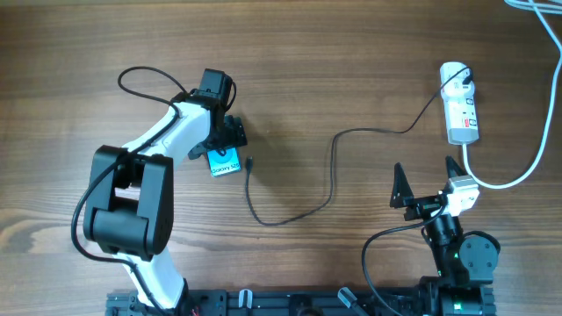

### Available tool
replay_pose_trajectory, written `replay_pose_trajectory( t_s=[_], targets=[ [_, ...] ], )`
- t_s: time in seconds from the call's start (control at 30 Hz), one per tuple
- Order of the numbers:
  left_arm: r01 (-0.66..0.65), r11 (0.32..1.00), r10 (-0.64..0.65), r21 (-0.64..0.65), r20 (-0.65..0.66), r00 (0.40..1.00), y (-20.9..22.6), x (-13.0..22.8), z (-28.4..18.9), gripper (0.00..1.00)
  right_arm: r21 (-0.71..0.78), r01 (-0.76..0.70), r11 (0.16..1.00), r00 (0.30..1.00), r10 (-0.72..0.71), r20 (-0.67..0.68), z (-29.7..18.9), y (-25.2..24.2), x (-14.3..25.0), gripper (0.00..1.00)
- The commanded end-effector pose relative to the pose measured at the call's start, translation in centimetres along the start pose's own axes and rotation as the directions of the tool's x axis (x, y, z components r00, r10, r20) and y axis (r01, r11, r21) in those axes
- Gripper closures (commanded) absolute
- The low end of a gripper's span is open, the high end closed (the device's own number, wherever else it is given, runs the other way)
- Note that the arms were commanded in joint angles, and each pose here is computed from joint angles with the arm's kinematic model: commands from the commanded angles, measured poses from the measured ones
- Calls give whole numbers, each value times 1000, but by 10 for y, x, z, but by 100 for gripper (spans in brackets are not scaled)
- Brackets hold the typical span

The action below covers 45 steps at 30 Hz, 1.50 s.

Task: Plug charger to phone and switch on socket
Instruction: 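Lift the phone upright with the left gripper, bottom edge facing right, then move the right gripper toward the phone held by the left gripper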

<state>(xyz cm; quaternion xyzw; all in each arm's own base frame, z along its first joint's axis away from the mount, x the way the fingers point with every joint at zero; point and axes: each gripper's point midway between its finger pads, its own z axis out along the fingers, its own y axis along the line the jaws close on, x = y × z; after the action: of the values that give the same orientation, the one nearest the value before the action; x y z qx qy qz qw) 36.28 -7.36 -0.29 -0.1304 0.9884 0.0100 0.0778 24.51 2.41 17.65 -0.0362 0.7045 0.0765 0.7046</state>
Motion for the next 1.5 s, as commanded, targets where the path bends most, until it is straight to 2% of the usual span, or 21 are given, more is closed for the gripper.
replay_pose_trajectory(
  t_s=[0.0,0.33,0.57,0.7,1.27,1.47],
  targets=[
    [3,1000,-3,1,-43,999,1,9,10,15,-14,6,1000,1000,-6,13,-1,3,-3,0],
    [5,1000,-5,15,-23,1000,-1,4,0,26,-13,6,1000,1000,-5,13,-1,2,-3,0],
    [9,996,-20,90,115,993,-9,-19,-50,31,-13,6,1000,1000,-6,13,-1,2,-3,0],
    [9,994,-25,109,149,989,-11,-24,-61,33,-13,6,1000,1000,-6,12,-1,2,-3,1],
    [-7,977,-10,212,79,997,-29,-11,-62,34,-13,6,1000,1000,-6,12,-1,2,-3,0],
    [-37,934,32,357,20,999,-43,-4,-68,34,-18,5,1000,1000,-5,12,-1,3,-3,0]
  ],
)
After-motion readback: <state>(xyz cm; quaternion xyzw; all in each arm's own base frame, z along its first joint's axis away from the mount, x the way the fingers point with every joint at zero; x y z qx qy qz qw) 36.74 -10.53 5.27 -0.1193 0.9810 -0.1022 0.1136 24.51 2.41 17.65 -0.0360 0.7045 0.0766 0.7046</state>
